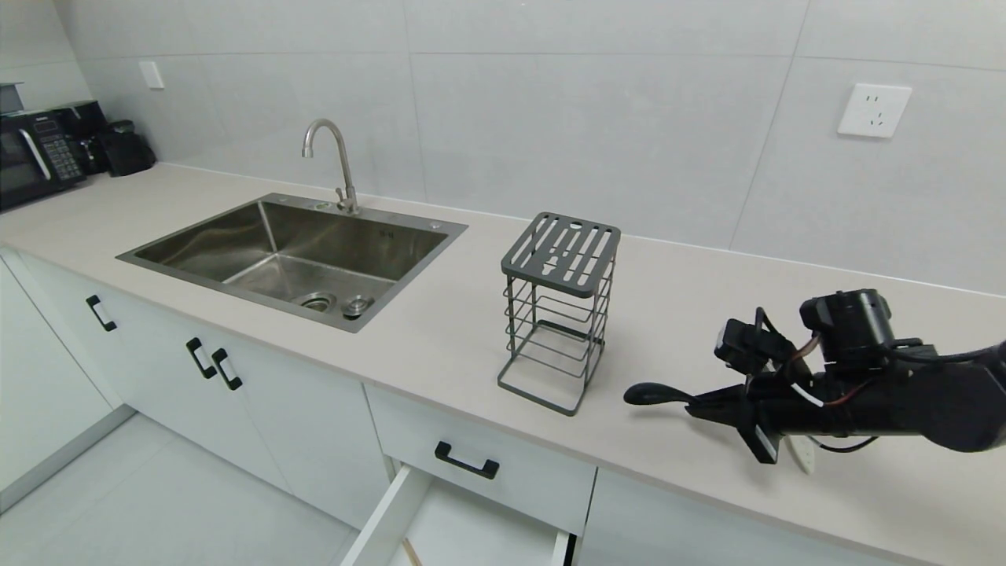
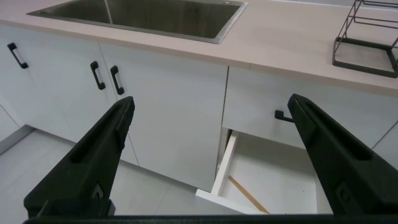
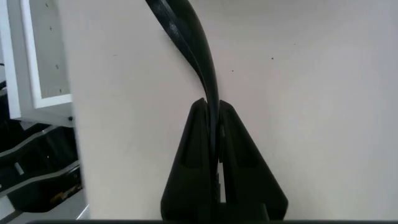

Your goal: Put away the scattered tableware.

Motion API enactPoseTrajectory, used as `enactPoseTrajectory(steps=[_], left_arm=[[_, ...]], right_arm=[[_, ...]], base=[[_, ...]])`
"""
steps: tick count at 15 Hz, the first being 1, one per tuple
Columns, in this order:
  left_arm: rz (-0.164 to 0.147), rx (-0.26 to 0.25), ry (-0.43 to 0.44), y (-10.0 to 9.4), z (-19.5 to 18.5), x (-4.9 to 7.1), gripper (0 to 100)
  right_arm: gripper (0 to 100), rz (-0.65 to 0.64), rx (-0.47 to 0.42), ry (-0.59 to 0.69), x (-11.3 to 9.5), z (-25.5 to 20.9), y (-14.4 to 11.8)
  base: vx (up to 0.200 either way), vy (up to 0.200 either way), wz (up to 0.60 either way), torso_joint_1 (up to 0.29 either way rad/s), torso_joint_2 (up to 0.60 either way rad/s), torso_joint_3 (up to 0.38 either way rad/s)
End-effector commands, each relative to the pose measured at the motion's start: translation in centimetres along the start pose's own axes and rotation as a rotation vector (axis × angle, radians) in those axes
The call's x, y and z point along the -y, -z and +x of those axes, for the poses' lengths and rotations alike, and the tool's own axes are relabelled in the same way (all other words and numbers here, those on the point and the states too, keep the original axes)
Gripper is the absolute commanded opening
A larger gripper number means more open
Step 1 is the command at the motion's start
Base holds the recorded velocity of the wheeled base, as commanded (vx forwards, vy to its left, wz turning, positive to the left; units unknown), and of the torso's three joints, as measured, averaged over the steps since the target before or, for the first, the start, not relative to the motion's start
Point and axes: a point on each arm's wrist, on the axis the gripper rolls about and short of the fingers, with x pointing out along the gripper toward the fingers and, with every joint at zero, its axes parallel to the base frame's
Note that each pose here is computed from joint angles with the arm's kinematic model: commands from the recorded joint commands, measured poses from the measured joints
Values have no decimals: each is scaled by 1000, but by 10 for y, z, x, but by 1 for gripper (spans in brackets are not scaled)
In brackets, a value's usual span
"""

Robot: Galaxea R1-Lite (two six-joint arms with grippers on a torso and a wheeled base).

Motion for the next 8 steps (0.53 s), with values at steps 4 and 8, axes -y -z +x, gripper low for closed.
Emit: enactPoseTrajectory(steps=[4, 8], left_arm=[[0, -1, 0, 0, 0, 0, 100], [0, -1, 0, 0, 0, 0, 100]], right_arm=[[0, -66, 123, 18, -80, -58, -37], [0, -67, 160, -12, -111, -61, -55]], base=[[0, 0, 0, 0, 0, 0], [0, 0, 0, 0, 0, 0]])
